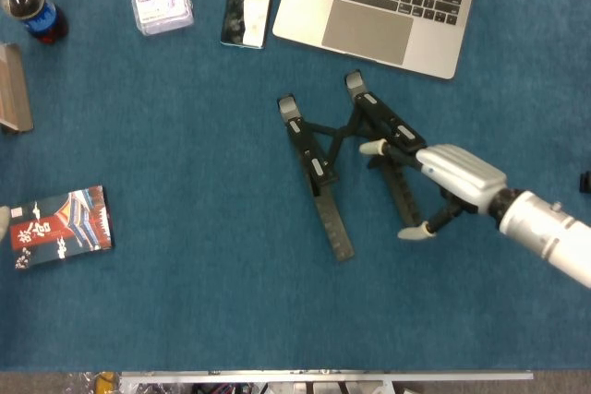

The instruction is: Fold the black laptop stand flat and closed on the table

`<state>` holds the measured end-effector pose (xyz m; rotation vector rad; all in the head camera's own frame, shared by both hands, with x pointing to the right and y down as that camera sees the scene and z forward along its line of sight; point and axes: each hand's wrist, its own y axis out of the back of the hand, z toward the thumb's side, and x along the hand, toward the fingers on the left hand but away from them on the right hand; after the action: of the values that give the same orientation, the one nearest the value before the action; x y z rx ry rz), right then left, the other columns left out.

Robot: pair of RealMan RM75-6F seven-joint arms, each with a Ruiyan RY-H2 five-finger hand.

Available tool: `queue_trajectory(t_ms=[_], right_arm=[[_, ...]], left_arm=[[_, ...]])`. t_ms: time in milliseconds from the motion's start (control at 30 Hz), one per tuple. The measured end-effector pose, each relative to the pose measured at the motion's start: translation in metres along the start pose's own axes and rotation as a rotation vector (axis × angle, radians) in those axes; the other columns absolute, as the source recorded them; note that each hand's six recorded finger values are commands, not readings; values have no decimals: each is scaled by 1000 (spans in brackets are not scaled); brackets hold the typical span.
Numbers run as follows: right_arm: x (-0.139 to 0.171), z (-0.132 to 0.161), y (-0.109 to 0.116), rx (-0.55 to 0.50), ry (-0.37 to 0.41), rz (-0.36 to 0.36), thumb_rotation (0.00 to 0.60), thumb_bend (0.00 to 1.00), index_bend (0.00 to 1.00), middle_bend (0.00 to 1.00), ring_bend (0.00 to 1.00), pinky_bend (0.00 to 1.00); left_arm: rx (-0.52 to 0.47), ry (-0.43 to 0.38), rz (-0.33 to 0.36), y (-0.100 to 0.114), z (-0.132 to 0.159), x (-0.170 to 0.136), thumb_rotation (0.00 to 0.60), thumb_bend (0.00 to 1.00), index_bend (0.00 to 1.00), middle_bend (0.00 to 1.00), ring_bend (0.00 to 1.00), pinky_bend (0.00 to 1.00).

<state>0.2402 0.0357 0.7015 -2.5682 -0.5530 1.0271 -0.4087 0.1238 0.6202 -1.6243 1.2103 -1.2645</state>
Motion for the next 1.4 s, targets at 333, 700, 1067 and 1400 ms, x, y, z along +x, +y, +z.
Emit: queue_trajectory(t_ms=[333,700,1067,1400], right_arm=[[-26,16,24,24,16,-40,600,0,118,234,109,224],[-54,23,44,31,21,-77,600,0,128,234,110,224],[-73,17,57,9,-3,-103,600,0,129,234,110,224],[-80,14,61,-14,-6,-119,600,0,132,234,110,225]], left_arm=[[16,-40,-33,-3,7,7,600,350,17,39,0,0],[16,-54,-47,-6,10,11,600,351,17,40,0,0],[16,-49,-52,-7,8,11,600,350,16,39,0,0],[14,-51,-56,-9,9,12,600,350,17,40,0,0]])
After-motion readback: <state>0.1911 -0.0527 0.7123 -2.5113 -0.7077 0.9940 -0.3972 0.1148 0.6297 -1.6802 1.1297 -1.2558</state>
